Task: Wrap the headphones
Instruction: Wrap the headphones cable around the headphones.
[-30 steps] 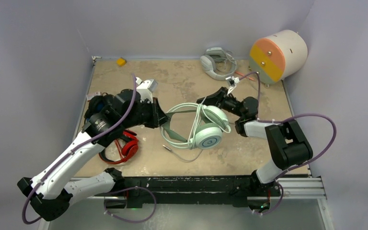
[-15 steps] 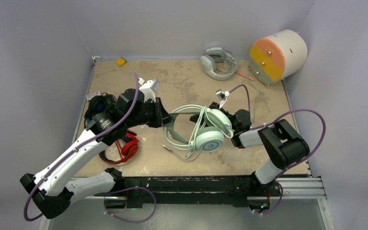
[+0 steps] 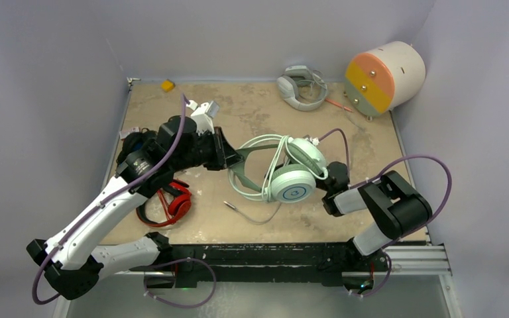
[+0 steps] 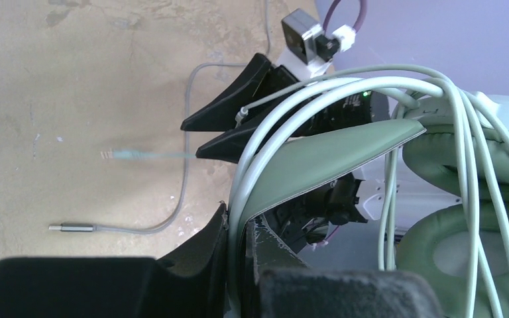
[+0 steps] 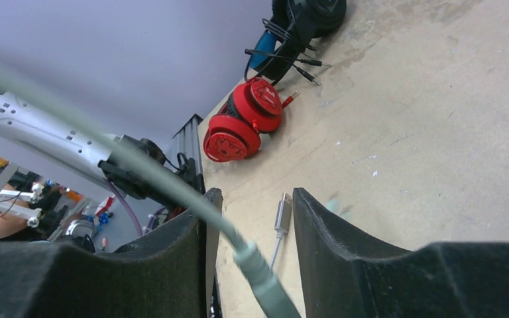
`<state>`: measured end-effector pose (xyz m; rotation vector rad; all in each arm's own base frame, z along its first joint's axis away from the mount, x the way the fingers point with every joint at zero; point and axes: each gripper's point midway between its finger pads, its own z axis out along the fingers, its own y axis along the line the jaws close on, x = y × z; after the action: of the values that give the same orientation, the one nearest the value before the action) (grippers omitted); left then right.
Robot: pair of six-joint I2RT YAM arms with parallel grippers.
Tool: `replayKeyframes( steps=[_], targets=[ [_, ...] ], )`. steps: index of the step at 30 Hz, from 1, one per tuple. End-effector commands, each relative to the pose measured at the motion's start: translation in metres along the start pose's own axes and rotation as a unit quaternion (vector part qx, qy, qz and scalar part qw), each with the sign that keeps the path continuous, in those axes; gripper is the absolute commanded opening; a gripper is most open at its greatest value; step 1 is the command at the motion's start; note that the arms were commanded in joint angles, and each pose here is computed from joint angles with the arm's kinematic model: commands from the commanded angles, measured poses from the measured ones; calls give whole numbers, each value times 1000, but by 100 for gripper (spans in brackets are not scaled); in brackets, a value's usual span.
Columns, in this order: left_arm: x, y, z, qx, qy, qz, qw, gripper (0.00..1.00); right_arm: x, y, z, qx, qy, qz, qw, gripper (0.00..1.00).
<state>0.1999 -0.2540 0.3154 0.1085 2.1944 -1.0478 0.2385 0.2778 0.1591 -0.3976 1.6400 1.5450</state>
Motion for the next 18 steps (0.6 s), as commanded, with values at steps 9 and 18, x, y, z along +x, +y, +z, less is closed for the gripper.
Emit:
replayKeyframes(
  steps=[9,18],
  targets=[
    [-40,-48,-28,63,-62,-14,996,0,-2,11,-15,12,-29,-52,998,57],
    [-48,-55,-34,70,-72,-21,995,0,5,0,-35,69,-49,-61,995,60]
  ],
)
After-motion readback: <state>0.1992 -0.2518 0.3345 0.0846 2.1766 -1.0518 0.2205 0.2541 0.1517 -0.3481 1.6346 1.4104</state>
